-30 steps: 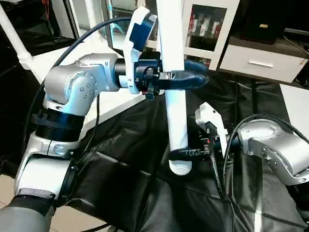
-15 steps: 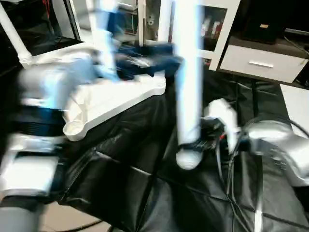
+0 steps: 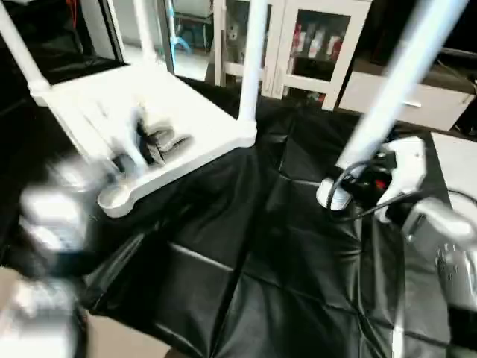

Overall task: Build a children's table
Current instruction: Pick table leg

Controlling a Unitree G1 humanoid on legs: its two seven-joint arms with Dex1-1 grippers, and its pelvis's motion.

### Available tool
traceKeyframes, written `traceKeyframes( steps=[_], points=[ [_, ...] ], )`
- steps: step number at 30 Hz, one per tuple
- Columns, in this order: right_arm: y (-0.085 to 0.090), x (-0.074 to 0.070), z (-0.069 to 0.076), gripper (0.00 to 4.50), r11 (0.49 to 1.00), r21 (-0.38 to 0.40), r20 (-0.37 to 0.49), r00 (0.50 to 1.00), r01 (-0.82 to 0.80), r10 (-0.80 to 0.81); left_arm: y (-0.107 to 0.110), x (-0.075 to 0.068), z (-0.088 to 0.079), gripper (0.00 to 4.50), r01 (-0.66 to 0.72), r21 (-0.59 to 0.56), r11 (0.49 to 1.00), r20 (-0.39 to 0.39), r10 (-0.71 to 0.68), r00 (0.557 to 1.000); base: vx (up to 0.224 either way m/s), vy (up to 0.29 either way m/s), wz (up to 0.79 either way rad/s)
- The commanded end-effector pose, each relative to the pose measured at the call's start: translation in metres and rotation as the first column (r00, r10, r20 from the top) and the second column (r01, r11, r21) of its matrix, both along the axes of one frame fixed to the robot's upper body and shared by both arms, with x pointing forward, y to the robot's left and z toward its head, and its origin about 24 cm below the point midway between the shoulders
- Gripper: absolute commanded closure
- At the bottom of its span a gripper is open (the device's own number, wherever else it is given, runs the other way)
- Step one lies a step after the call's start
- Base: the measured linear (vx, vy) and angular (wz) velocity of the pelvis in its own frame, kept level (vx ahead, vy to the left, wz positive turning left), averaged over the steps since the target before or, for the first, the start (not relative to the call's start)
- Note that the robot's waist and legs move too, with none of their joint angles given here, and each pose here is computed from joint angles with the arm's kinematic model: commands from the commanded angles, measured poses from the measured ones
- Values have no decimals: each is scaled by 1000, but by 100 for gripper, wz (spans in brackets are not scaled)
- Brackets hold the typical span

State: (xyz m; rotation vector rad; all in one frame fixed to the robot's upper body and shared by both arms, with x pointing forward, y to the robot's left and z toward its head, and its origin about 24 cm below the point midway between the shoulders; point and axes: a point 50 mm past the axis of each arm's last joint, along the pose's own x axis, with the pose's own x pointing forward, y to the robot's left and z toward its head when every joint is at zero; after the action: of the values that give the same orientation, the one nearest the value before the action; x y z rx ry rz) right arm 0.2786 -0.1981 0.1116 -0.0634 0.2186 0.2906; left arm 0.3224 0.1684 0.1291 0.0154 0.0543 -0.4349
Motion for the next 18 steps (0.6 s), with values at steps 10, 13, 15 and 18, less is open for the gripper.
traceKeyframes(
  steps=[10,13,15,18],
  points=[
    [22,-15,-6,264,997,27,111,991,76,-79,2,-12,-27,145,-323,90,942,150,307,940,-7,44,-1],
    [32,-15,-23,264,997,51,60,996,57,-60,1,-16,-32,145,-388,81,918,139,375,917,-18,190,8],
    [37,-15,-29,264,996,68,48,997,53,-56,1,-19,-30,145,-399,86,913,136,385,913,-41,216,7],
    [43,-12,-26,264,992,119,56,997,49,-56,3,-17,-20,145,-405,72,912,166,389,906,-87,230,3]
  ],
)
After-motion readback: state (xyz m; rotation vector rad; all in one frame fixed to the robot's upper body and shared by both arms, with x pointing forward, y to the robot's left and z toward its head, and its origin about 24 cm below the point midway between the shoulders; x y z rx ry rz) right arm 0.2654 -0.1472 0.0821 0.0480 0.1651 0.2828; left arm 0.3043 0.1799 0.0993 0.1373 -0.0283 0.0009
